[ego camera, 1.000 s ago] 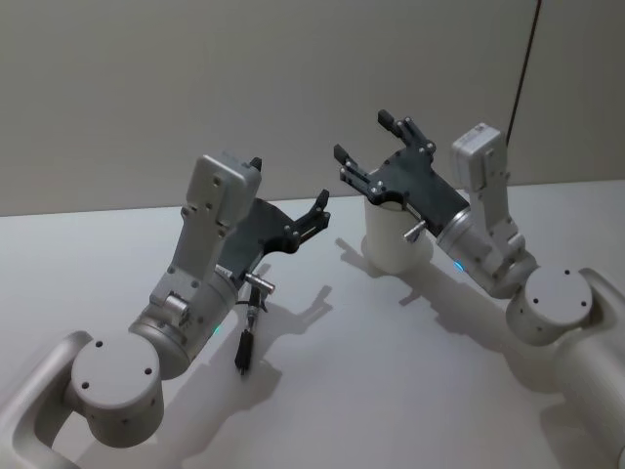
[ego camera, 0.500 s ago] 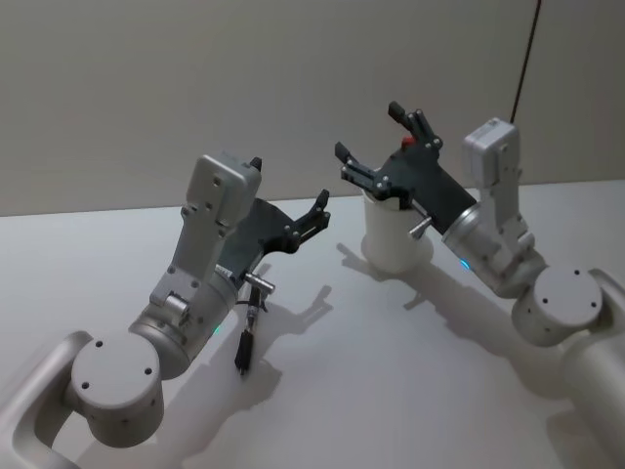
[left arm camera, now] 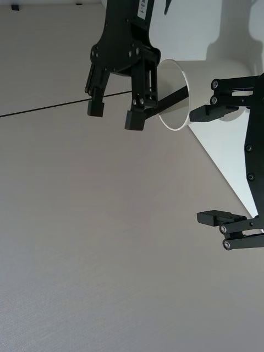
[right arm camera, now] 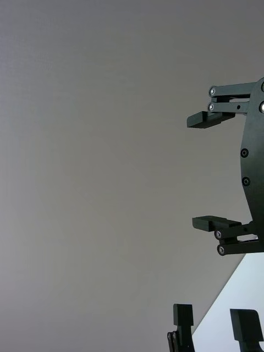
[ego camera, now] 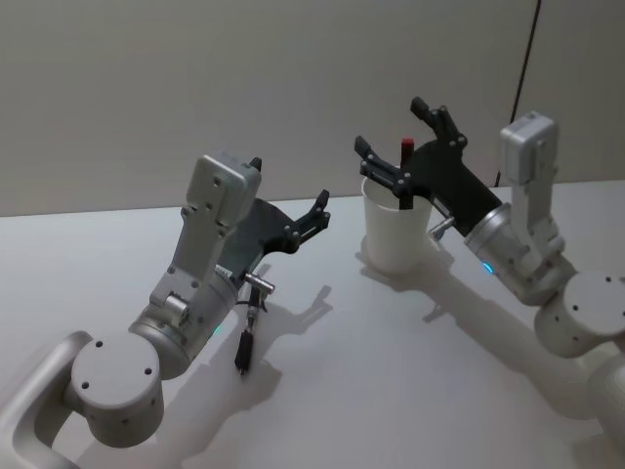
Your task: Place the pen into the pen holder.
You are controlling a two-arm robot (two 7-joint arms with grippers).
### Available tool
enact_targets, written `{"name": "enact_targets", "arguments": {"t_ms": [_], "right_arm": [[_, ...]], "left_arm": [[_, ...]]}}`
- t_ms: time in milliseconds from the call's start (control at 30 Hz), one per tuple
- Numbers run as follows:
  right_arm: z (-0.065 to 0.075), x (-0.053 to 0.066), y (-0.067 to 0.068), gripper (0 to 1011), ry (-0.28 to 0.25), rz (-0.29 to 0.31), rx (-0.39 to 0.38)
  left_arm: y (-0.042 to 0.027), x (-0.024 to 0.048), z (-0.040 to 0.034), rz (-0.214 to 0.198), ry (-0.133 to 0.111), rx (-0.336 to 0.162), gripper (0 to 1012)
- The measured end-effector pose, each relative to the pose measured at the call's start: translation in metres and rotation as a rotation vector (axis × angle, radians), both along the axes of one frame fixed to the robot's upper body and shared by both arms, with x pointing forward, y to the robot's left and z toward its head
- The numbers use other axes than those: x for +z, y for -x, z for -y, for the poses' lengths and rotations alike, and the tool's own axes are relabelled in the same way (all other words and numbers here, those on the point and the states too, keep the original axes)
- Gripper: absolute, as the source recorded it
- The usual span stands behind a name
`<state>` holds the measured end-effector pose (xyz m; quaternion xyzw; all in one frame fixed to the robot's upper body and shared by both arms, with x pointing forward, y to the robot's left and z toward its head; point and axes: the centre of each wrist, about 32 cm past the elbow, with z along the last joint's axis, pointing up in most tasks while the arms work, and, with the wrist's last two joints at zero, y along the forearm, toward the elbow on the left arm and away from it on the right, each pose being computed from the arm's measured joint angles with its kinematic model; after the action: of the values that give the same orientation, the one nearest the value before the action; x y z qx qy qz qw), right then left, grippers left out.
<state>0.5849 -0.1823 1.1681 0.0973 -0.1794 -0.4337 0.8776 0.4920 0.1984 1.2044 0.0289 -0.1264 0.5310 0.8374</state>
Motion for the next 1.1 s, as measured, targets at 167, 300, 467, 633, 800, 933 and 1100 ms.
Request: {"name": "enact_targets", "arguments": {"t_ms": [167, 300, 467, 633, 800, 933, 1100], "right_arm": [[0.007, 0.004, 0.011, 1001, -0.009, -0.015, -0.019], [0.011, 0.006, 0.02, 1001, -0.013, -0.026, -0.035], [0.017, 0.008, 0.032, 1001, -0.017, -0.038, -0.055], [0.022, 0.009, 0.042, 1001, -0.018, -0.052, -0.076], [0.027, 0.01, 0.053, 1001, -0.02, -0.067, -0.097], [0.029, 0.01, 0.059, 1001, -0.02, -0.074, -0.108], [0.03, 0.01, 0.061, 1001, -0.02, -0.078, -0.112]], "left_arm": [[0.0, 0.0, 0.0, 0.0, 0.0, 0.0, 1001], [0.0, 0.0, 0.0, 0.0, 0.0, 0.0, 1001], [0.0, 0.0, 0.0, 0.0, 0.0, 0.0, 1001], [0.0, 0.0, 0.0, 0.0, 0.0, 0.0, 1001], [0.0, 0.0, 0.0, 0.0, 0.0, 0.0, 1001], [0.0, 0.0, 0.0, 0.0, 0.0, 0.0, 1001], [0.0, 0.0, 0.0, 0.0, 0.0, 0.0, 1001]]}}
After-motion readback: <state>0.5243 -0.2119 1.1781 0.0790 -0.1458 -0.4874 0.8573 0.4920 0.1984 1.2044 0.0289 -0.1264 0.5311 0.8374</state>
